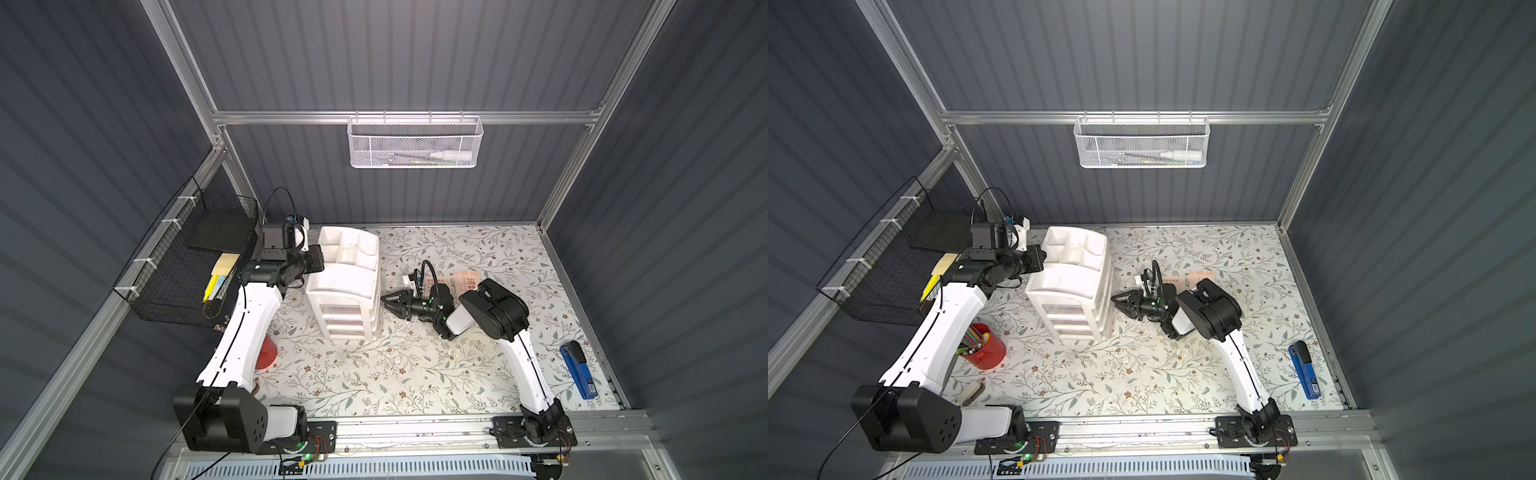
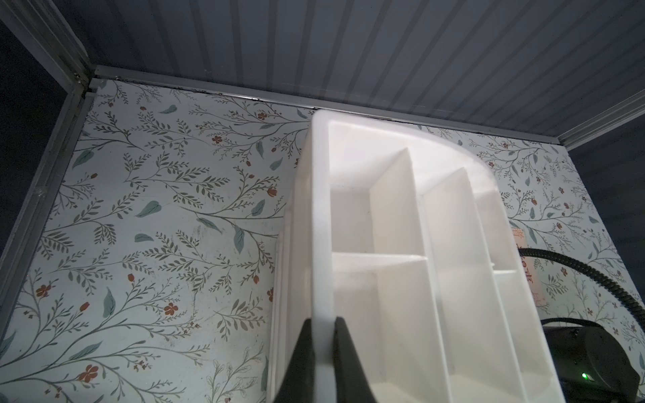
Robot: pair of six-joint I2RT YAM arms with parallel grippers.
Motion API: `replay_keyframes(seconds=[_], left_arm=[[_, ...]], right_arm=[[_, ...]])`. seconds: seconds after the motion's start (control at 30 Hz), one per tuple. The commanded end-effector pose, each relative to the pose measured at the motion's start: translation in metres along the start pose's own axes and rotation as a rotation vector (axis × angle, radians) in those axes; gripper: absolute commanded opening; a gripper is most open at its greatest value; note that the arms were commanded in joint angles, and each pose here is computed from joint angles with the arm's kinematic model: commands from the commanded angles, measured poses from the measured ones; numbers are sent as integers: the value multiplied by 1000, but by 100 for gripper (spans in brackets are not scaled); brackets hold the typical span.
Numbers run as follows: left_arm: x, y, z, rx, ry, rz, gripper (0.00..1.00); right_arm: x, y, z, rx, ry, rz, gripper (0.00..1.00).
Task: Take the postcards out of the drawer
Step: Open the drawer in the storage box.
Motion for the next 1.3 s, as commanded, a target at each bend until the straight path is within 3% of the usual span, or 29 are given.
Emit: replay_keyframes(seconds=[0.0,0.5,1.27], left_arm=[[23,-14,-42,174,1,91,0],[34,1,-40,142,-10,169,0],[44,26,-40,113,-16,228,0]], right_arm=[[14,12,9,-9,32,20,33],[10,44,10,15,29,-12,31],[5,63,11,91,15,-78,31]])
Point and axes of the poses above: each gripper's point midway between its finger pads, its own y axis back along the fingers, its own x axis along the line the jaws close on, z = x × y, the point moved 1 cm from there along y, back along the fingers, and after that the axes turned 7 degrees about y, right-handed, at the moved point
